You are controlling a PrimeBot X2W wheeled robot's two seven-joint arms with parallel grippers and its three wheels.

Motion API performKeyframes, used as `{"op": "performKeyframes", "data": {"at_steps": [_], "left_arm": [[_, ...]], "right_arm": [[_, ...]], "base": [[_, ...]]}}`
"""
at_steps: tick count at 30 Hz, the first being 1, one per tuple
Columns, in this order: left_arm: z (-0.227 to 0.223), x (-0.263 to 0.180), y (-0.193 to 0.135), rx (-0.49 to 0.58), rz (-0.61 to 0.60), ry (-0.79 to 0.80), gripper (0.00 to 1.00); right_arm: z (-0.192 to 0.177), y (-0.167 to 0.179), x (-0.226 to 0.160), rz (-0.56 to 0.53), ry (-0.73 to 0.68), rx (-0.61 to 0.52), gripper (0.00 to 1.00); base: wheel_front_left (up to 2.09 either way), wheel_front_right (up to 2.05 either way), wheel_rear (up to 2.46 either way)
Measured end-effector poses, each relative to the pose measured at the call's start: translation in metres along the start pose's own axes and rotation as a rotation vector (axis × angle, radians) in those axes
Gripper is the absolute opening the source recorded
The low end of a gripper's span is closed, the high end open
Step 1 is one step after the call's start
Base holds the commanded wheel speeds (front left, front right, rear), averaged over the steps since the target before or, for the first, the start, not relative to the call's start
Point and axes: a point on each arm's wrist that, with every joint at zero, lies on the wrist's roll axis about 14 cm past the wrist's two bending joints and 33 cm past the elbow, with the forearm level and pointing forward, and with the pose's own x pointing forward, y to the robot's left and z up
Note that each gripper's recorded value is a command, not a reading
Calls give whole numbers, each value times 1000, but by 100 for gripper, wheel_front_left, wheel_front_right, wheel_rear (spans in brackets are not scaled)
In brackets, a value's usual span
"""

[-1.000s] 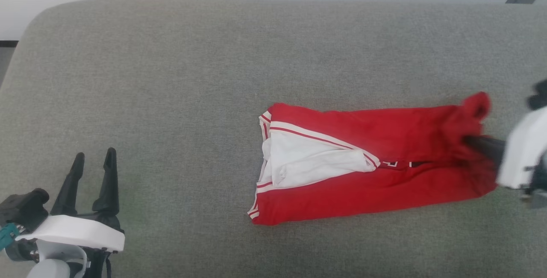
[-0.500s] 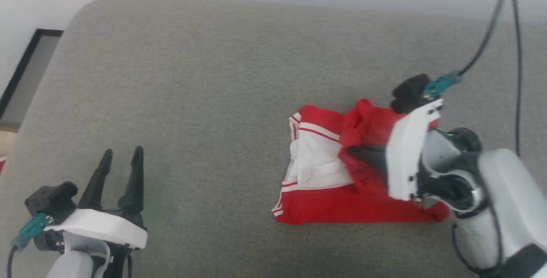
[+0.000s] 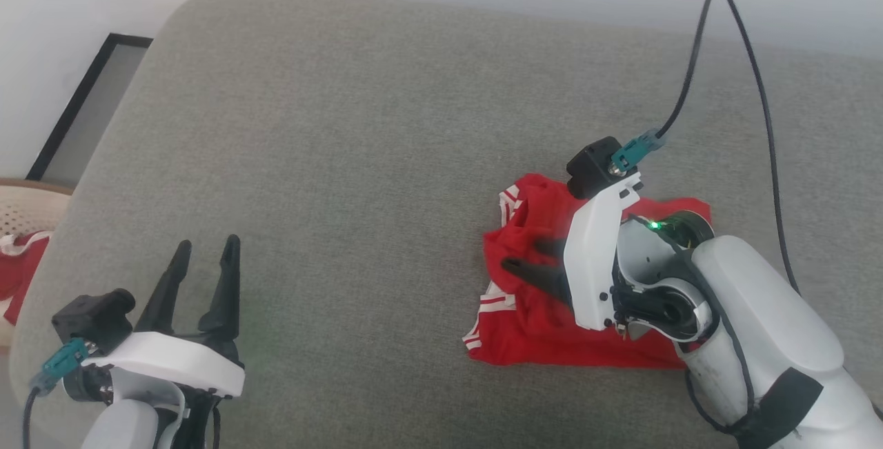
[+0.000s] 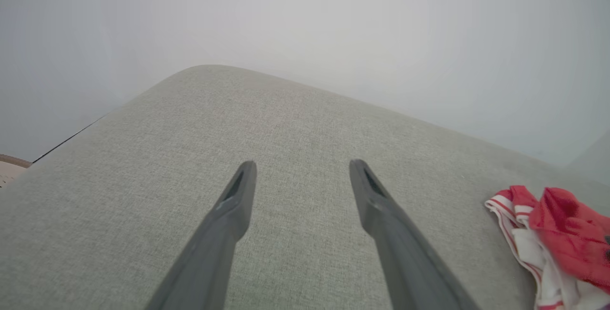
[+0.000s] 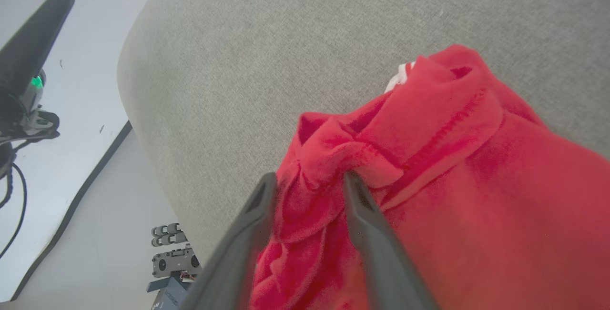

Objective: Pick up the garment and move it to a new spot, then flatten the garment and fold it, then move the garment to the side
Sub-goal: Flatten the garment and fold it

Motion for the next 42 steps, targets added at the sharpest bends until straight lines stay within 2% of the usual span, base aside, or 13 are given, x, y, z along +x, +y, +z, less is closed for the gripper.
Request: {"op": "performKeyframes", "data": {"at_steps": [6, 11, 22, 26, 32, 42], "left_arm": [[5, 5, -3, -6, -14, -16, 100], [7, 10, -11, -8, -41, -27, 100], [9, 19, -30, 3, -99, -40, 100], [10, 20, -35, 24, -123, -40, 100], [10, 20, -42, 52, -151, -38, 100], [14, 16, -43, 75, -162, -50, 100]], "right_arm": [[11, -2, -14, -8, -62, 0, 100], [34, -15, -43, -48, -203, -3, 100], [54, -67, -134, -282, -529, -23, 100], [46, -93, -180, -422, -678, -34, 100], [19, -116, -225, -582, -800, -51, 100], [-31, -135, -262, -756, -895, -64, 100]], "base": [[0, 0, 0], [0, 0, 0], [0, 0, 0], [0, 0, 0], [0, 0, 0], [0, 0, 0]]}}
